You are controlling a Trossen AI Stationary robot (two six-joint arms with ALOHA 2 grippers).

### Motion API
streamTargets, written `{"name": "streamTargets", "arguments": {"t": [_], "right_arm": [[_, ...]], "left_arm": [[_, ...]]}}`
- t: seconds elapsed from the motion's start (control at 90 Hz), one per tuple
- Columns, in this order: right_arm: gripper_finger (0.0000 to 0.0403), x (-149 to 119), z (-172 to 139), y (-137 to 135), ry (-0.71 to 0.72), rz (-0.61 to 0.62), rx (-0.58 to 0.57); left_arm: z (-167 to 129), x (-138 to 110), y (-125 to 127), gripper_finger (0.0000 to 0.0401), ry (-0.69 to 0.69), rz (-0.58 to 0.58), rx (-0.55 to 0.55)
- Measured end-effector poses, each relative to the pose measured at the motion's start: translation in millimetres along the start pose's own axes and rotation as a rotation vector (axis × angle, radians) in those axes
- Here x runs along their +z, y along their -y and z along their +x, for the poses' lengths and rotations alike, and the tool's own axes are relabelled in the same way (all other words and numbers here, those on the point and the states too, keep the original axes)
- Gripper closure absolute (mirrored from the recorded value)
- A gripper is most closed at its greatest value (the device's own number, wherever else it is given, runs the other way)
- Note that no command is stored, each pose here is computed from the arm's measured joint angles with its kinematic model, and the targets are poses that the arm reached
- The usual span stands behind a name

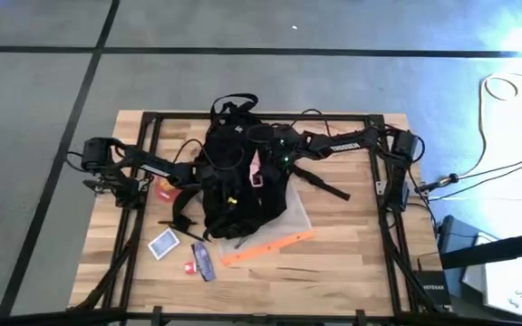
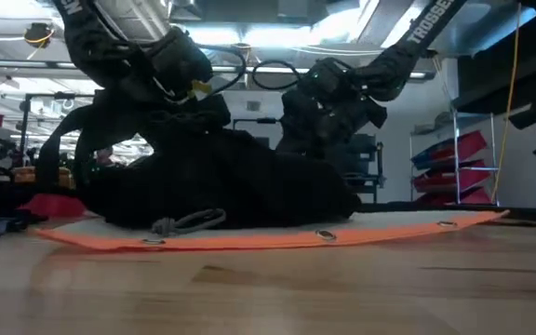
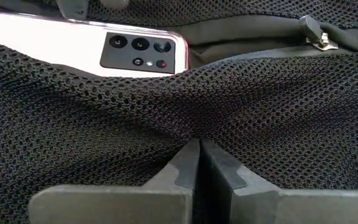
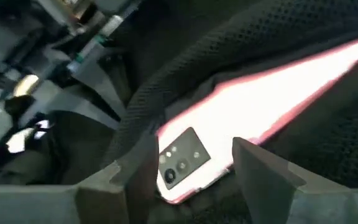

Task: Unpack backpack
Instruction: Remove the pink cellphone from the black backpack

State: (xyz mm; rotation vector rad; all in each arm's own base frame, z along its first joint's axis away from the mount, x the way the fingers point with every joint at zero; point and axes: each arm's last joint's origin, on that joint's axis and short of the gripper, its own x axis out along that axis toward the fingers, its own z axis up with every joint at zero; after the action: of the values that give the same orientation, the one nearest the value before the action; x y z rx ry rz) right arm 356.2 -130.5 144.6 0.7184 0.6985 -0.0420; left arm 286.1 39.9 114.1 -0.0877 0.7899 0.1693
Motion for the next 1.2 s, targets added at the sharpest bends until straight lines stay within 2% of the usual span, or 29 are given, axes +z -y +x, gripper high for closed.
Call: {"name": "streamTargets", "arguments": {"t": [0.144,0.478,0.867,1.044,1.2], "right_arm": [[0.0217,-1,0,3,0.003,0.012,-0.065],[0.0217,-4,0,5,-0.001,0.014,-0.123],[0.0217,-4,3,6,-0.001,0.046,-0.095],[0.0217,-11,15,2,-0.013,0.034,-0.110],[0.0217,-16,27,-7,0.000,0.040,-0.076]], "left_arm": [[0,0,0,0.0401,0.007,-0.003,0.000],[0,1,0,0.0401,0.019,-0.001,0.000],[0,1,0,0.0401,0.020,0.001,-0.001],[0,2,0,0.0401,0.021,0.001,-0.001],[0,1,0,0.0401,0.019,0.001,-0.004]]}}
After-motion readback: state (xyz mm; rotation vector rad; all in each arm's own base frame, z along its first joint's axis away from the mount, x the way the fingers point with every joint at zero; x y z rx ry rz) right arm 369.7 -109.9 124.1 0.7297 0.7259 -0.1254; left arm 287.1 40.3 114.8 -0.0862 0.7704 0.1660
